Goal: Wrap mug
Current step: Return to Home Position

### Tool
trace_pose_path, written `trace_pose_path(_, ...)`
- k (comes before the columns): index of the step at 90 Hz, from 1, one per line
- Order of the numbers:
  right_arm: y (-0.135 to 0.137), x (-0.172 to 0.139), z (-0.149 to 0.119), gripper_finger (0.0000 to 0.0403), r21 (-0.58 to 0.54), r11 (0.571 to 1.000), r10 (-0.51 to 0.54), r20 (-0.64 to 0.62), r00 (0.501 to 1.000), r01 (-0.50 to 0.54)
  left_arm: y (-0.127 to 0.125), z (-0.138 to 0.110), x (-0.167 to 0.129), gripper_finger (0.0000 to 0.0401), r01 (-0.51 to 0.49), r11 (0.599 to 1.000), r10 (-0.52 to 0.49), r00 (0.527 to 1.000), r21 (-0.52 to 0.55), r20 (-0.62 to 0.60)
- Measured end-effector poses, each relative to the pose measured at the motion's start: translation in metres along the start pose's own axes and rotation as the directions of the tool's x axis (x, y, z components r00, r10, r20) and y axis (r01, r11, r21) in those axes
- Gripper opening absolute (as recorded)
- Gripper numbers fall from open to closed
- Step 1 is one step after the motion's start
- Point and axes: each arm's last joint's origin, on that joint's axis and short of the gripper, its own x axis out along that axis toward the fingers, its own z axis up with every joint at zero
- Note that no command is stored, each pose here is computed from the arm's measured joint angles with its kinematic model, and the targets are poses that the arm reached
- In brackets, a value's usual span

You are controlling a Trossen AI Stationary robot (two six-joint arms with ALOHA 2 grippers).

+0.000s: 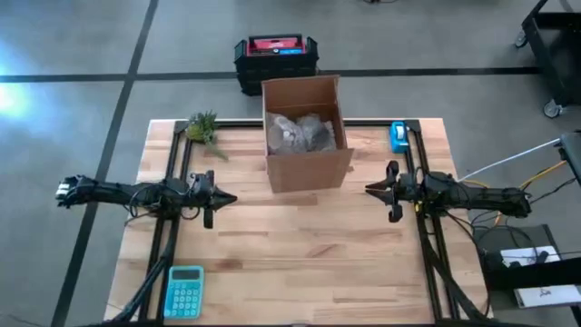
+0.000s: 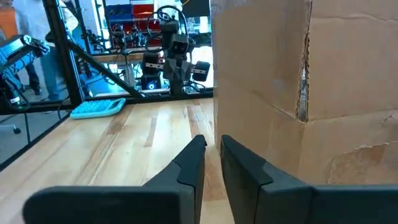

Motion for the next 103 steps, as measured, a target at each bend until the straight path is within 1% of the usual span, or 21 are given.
trace_pose_path(17,0.0000,0.0000,0.0000,0.0036,0.000,1.000,0.000,0.000,1.000,0.000,0.0002,-0.0015,0.0012,0.0006,-0.005,1.000,0.005,1.000,0.002,-0.018)
trace_pose_path(71,0.0000,0.0000,0.0000,0.0077,0.000,1.000,0.000,0.000,1.000,0.000,0.0005,-0.0031,0.0024,0.0006,-0.010,1.000,0.010,0.999,0.005,-0.037)
trace_pose_path(103,0.0000,0.0000,0.0000,0.0093,0.000,1.000,0.000,0.000,1.000,0.000,0.0005,-0.0031,0.0024,0.0006,-0.010,1.000,0.010,0.999,0.005,-0.037)
